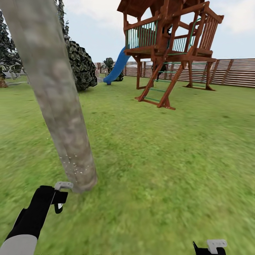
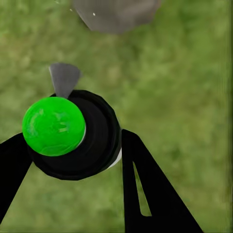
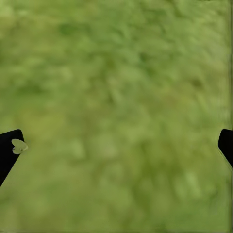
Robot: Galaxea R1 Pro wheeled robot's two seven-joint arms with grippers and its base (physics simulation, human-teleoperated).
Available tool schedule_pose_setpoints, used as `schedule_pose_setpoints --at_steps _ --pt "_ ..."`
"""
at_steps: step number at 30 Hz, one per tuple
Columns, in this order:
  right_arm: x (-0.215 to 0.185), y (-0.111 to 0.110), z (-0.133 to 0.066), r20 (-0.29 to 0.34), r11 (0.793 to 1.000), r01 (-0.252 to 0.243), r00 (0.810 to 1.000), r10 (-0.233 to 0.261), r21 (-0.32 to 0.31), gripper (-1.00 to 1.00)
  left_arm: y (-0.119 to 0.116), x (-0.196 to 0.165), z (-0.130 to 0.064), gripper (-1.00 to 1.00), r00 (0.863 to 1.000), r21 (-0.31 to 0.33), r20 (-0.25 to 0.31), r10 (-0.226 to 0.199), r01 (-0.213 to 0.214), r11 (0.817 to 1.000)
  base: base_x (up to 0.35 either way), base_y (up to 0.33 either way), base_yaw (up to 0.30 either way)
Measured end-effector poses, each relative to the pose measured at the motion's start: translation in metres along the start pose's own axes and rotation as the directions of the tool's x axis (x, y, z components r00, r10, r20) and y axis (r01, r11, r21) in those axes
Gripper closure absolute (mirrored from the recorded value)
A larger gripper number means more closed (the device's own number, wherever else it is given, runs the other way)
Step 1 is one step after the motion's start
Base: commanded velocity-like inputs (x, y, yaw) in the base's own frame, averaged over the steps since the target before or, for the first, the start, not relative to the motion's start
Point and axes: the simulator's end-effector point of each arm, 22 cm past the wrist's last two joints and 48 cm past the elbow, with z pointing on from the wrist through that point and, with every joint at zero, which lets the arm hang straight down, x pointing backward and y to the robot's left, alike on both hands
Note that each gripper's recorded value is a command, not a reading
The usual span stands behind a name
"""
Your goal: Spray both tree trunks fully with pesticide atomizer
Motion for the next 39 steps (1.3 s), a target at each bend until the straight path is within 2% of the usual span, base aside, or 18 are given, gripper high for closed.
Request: schedule_pose_setpoints --at_steps 9,19,26,33,35,37,39 --pt "0.0 0.0 0.0 0.0 1.0 0.0 1.0 0.0 0.0 -1.0 -0.002 -0.001 0.0 1.0 1.0 0.003 0.002 -0.003 0.003 1.0 0.083 -0.277 0.275" --pt "0.0 -0.004 0.0 0.0 1.0 0.003 1.0 -0.003 0.003 -1.0 -0.003 -0.002 -0.001 1.0 1.0 0.006 0.003 -0.002 0.002 1.0 0.195 -0.218 0.008" --pt "0.0 -0.003 0.0 0.0 1.0 0.001 1.0 -0.001 0.004 -1.0 -0.004 -0.005 -0.002 1.0 1.0 0.005 0.01 -0.003 0.003 1.0 0.03 -0.27 0.034" --pt "0.0 0.0 0.0 0.0 1.0 0.001 1.0 -0.001 -0.001 -1.0 -0.001 -0.02 -0.009 1.0 0.999 0.001 0.041 -0.007 0.007 1.0 0.0 -0.274 0.267" --pt "0.0 0.002 0.0 -0.001 1.0 -0.001 1.0 0.001 -0.003 -1.0 -0.008 -0.024 -0.012 1.0 0.999 0.015 0.051 -0.014 0.013 1.0 0.0 -0.274 0.276" --pt "0.001 0.003 0.0 -0.002 1.0 -0.002 1.0 0.002 -0.004 -1.0 -0.032 -0.041 -0.027 1.0 0.994 0.05 0.106 -0.026 0.021 0.999 0.015 -0.274 0.276" --pt "0.001 0.003 0.0 -0.002 1.0 -0.003 1.0 0.003 -0.004 -1.0 -0.031 -0.052 -0.039 1.0 0.99 0.04 0.141 -0.027 0.022 0.999 0.1 -0.267 0.211"
